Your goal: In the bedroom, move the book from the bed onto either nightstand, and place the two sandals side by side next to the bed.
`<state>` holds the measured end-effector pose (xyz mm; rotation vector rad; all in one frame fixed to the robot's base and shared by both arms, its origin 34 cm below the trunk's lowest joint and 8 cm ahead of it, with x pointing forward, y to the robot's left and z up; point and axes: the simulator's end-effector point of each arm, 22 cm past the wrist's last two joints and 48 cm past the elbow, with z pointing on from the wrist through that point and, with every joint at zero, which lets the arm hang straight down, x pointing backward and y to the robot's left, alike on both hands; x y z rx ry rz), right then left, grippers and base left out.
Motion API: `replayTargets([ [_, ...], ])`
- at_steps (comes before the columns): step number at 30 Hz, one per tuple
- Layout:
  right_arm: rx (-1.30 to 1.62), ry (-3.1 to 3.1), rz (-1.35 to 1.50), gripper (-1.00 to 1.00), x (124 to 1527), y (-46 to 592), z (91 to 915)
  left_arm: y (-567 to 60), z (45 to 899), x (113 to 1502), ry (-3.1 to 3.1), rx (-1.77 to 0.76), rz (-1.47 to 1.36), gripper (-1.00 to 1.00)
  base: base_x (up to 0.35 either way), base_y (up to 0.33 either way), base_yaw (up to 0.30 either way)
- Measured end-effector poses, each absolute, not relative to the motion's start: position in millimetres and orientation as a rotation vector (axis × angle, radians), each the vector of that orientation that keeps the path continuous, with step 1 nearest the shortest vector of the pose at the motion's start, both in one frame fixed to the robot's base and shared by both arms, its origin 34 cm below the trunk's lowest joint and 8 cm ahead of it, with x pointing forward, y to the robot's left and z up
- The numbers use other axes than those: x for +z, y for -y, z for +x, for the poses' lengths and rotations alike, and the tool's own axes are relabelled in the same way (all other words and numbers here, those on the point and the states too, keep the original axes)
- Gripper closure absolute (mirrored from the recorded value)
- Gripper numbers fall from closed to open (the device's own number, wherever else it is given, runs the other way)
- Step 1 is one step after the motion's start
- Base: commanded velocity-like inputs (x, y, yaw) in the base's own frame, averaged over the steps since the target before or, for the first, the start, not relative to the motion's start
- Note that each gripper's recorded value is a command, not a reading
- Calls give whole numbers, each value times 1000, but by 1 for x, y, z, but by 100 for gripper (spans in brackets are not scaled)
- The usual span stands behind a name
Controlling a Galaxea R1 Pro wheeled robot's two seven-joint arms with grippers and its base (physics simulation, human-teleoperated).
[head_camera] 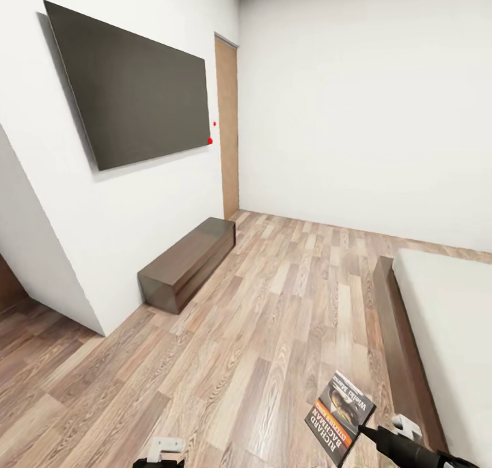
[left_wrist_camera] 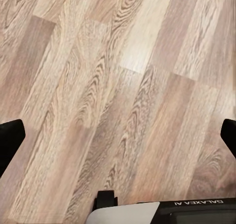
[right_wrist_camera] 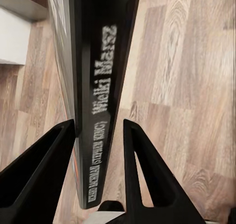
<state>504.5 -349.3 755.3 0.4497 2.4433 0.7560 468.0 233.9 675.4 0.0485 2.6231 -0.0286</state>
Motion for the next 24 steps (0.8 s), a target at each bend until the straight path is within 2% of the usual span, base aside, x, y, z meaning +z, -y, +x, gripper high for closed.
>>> replayTargets([
  [24,754,-2443,453,100,755,350,505,-223,468,676,-2623,-47,50,-100,0,0,-283],
])
